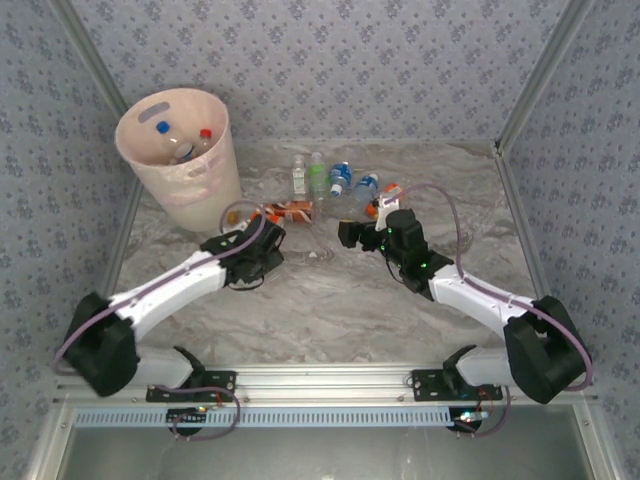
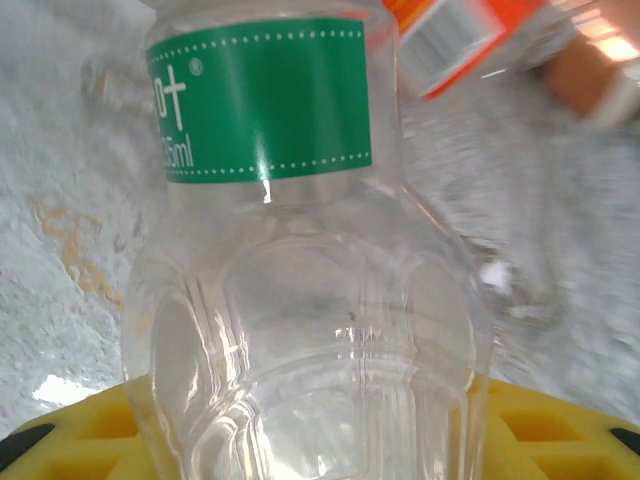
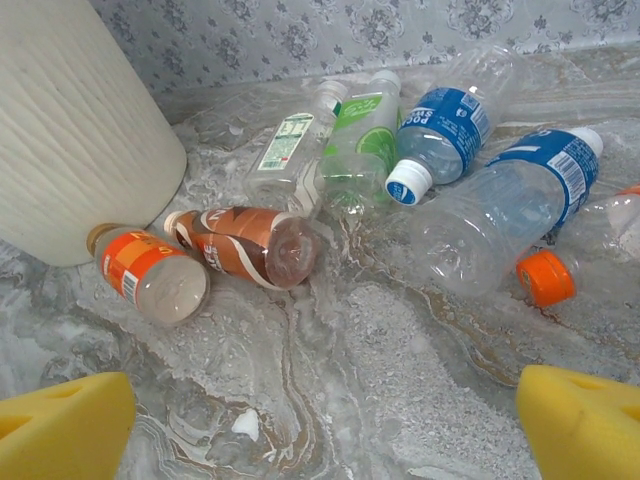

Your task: Put the plastic bottles in the bin

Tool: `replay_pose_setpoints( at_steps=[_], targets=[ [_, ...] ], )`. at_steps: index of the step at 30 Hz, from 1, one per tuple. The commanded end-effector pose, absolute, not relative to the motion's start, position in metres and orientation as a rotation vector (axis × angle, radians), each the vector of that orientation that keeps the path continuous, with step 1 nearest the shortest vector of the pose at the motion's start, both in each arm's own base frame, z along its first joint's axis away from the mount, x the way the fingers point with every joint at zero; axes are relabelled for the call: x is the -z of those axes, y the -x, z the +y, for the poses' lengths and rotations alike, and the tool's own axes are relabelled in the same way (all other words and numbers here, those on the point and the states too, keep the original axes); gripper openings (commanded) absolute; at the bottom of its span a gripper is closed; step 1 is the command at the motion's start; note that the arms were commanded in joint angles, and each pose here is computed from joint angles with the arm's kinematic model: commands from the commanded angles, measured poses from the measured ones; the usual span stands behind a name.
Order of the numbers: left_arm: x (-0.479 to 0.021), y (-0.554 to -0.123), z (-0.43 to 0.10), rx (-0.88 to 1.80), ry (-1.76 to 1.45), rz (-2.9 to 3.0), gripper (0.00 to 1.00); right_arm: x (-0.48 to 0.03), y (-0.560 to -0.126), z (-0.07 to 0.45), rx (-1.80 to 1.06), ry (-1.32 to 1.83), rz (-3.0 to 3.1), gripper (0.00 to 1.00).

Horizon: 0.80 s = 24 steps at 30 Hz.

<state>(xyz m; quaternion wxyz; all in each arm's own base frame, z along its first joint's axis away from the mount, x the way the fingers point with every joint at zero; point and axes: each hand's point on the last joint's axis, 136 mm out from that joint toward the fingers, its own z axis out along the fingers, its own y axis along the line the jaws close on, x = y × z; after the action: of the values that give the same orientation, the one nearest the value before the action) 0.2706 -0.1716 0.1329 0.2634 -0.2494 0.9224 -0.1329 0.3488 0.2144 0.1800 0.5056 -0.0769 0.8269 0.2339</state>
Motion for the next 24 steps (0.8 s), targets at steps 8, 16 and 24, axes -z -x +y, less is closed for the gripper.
replay_pose_setpoints(
  at_steps=[8, 16, 24],
  targets=[
    [-0.315, -0.325, -0.182, 0.321, 0.119, 2.079, 0.44, -0.189, -0.363, 0.224, -0.595, 0.170, 1.975, 1.00],
    [-0.387, -0.392, -0.150, 0.265, 0.157, 1.877, 0.47, -0.195, -0.364, 0.230, -0.618, 0.173, 1.973, 1.00],
    [-0.433, -0.450, -0.062, 0.091, 0.184, 1.856, 0.48, -0.197, -0.357, 0.223, -0.597, 0.163, 1.982, 1.00]
  ],
)
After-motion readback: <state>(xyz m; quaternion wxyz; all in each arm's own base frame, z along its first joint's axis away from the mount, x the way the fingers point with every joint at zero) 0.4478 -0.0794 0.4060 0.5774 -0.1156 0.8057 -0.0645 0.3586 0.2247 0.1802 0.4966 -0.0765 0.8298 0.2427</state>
